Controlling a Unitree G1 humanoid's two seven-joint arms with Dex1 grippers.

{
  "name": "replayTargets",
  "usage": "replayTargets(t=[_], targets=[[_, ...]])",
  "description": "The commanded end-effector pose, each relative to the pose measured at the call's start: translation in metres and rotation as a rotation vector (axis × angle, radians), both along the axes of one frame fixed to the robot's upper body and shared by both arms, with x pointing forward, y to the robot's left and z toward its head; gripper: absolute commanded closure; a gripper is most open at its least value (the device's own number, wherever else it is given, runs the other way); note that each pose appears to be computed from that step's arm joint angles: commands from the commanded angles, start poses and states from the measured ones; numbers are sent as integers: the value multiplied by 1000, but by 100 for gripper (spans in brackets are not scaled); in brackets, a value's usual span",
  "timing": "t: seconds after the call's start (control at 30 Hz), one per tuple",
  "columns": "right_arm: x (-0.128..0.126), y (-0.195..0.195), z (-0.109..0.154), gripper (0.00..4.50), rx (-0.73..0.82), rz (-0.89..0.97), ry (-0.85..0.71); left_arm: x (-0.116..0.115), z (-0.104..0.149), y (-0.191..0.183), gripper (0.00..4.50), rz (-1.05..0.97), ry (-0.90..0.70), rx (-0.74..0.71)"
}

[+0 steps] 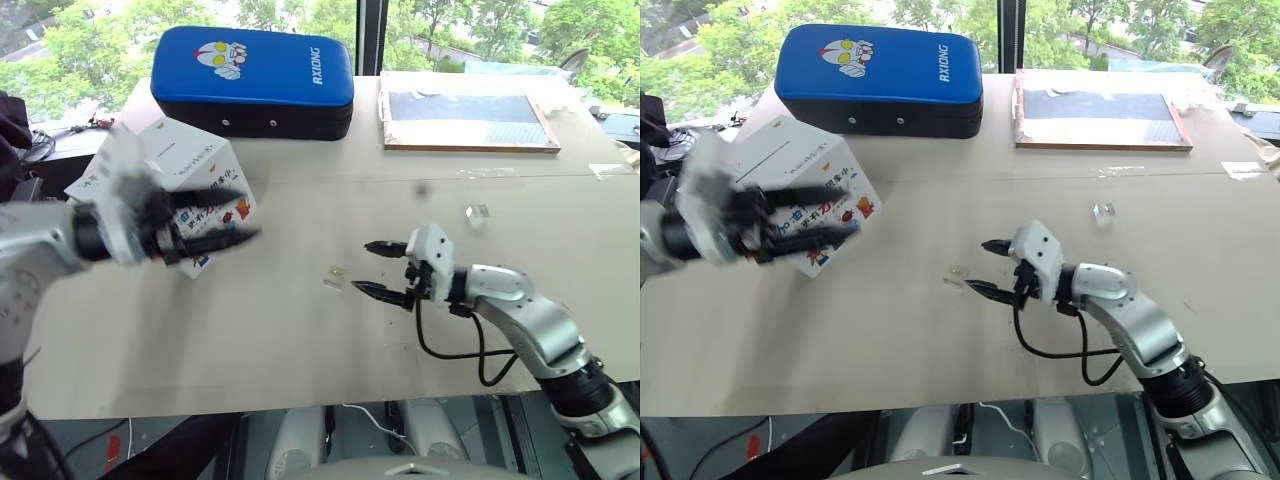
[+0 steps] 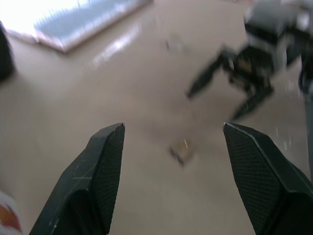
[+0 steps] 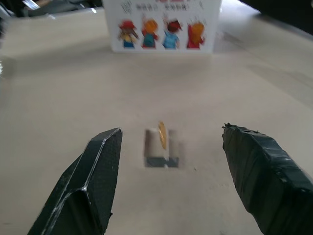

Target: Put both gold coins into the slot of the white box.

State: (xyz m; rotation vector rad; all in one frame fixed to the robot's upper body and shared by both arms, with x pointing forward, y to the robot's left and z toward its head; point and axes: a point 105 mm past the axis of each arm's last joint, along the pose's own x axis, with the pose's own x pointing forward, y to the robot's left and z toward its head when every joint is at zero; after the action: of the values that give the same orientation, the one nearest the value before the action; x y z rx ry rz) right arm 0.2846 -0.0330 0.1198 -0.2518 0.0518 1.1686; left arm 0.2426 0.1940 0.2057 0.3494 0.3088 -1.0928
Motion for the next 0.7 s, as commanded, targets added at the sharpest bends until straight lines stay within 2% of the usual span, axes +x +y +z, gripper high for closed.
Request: replayTargets(t=[0.03, 0.2, 0.37, 0.4, 0.47, 0.5, 0.53, 0.6, 0.63, 0.7], targets=[[7, 11, 7, 97, 23, 7, -56, -1, -4, -3, 125, 9, -50, 104], [9, 28, 0, 97, 34, 23, -28, -3, -28, -2, 125, 45, -4, 157], [14, 31, -2, 97, 29, 7, -22, -6, -38, -1, 125, 56, 17, 173], [15, 31, -2, 140, 28, 3, -21, -6, -38, -1, 122, 57, 18, 172], [15, 30, -2, 169, 25, 2, -23, -6, -40, -1, 122, 58, 20, 173], [15, 30, -2, 224, 25, 6, -25, -6, -40, -2, 122, 59, 20, 172], [14, 30, -2, 258, 26, 11, -25, -5, -40, -2, 122, 61, 20, 170], [12, 31, 0, 363, 34, 25, -21, -3, -41, -2, 122, 68, 16, 160], [11, 32, 0, 430, 33, 32, -20, -3, -41, -3, 122, 68, 18, 153], [9, 32, -1, 441, 30, 38, -21, -3, -42, -5, 122, 68, 24, 125]])
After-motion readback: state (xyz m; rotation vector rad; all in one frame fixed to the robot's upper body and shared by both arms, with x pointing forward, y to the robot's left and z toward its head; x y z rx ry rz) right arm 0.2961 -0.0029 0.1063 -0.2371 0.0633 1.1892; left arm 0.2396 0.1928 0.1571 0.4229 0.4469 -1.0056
